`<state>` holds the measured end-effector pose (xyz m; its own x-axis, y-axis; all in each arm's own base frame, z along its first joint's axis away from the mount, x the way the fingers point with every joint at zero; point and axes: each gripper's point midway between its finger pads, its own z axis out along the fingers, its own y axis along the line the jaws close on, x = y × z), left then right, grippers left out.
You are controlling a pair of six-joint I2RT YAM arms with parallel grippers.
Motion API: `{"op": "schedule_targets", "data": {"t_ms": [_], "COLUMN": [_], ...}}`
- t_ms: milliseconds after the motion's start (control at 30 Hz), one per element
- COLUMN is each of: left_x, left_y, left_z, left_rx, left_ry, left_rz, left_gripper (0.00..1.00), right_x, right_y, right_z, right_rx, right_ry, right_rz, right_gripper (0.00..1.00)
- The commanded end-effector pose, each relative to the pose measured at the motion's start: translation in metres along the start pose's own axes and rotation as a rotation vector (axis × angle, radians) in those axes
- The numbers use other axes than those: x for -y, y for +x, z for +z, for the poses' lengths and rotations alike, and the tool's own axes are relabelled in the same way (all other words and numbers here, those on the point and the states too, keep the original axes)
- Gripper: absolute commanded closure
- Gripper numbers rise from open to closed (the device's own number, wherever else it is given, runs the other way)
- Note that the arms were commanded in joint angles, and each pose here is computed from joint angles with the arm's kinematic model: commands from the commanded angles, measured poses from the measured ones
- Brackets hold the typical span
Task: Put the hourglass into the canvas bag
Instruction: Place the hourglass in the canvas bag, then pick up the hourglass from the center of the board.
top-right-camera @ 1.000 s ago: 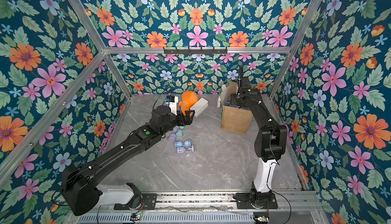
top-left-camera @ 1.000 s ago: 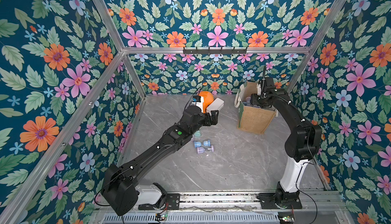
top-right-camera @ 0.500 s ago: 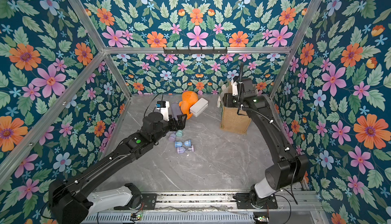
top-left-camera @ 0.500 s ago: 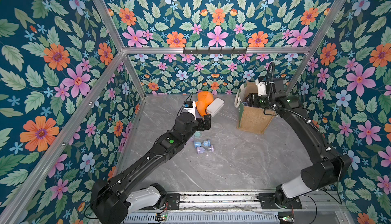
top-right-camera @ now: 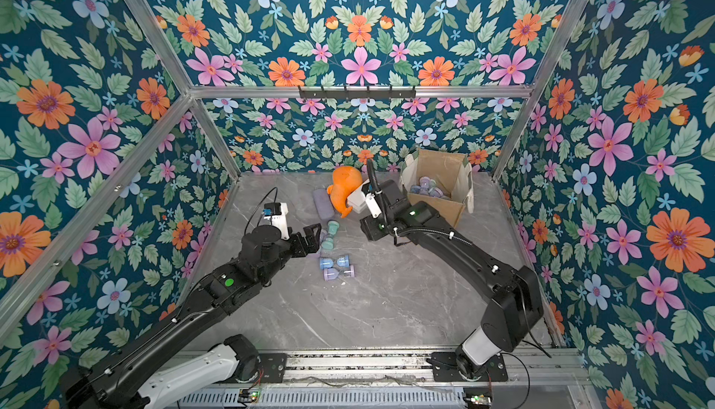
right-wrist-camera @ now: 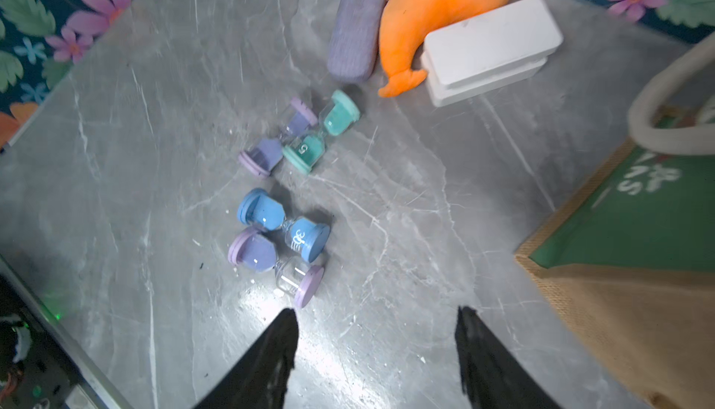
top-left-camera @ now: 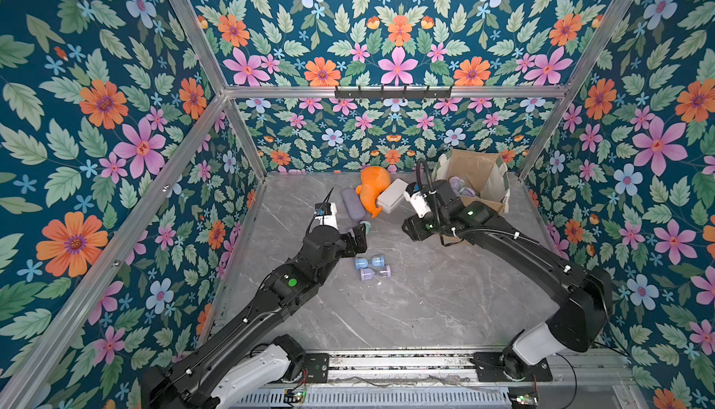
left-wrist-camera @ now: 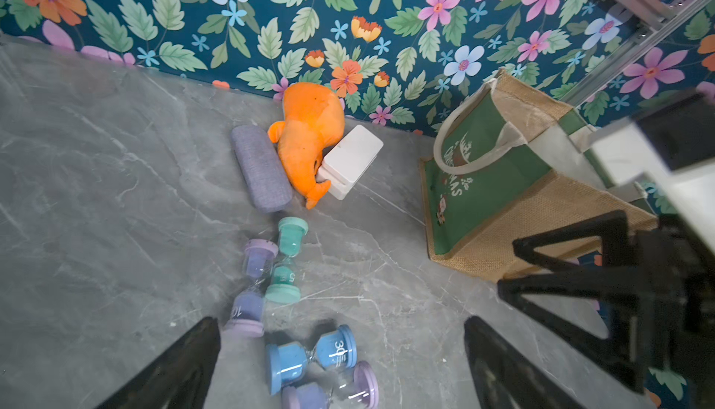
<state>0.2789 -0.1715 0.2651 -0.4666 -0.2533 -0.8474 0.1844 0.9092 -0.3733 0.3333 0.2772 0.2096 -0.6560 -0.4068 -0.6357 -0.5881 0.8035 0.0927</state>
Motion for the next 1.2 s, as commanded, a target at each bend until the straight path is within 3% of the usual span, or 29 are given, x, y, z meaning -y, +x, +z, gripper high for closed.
{"op": "schedule_targets", "data": {"t_ms": [0, 200, 500, 1167], "left_x": [-0.014, -0.029, -0.037, -0.042], "left_y": [0.005, 0.012, 0.018, 0.022], "left_z": [-0.005, -0.013, -0.018, -0.017], "left_rx": [-0.001, -0.007, -0.004, -0.007], "left_ry": [-0.053, -0.101, -0.117, -0.134], "left_rz": [-0.015, -0.019, -0.035, -0.036], "left_gripper": [0.00, 0.00, 0.00, 0.00], "right_x": [-0.016, -0.048, -0.082, -0.093], "right_y": [0.008, 0.036, 0.066, 0.112], "right_z": [0.020, 0.064, 0.092, 0.132], "right_rx": [-0.015, -0.097, -0.190, -0.310], "right_ry": [-0.026, -0.095, -0.241, -0.242], "right_rz": [-0.082, -0.149, -0.278, -0.359], "right_gripper": [0.33, 0.33, 0.34, 0.35]}}
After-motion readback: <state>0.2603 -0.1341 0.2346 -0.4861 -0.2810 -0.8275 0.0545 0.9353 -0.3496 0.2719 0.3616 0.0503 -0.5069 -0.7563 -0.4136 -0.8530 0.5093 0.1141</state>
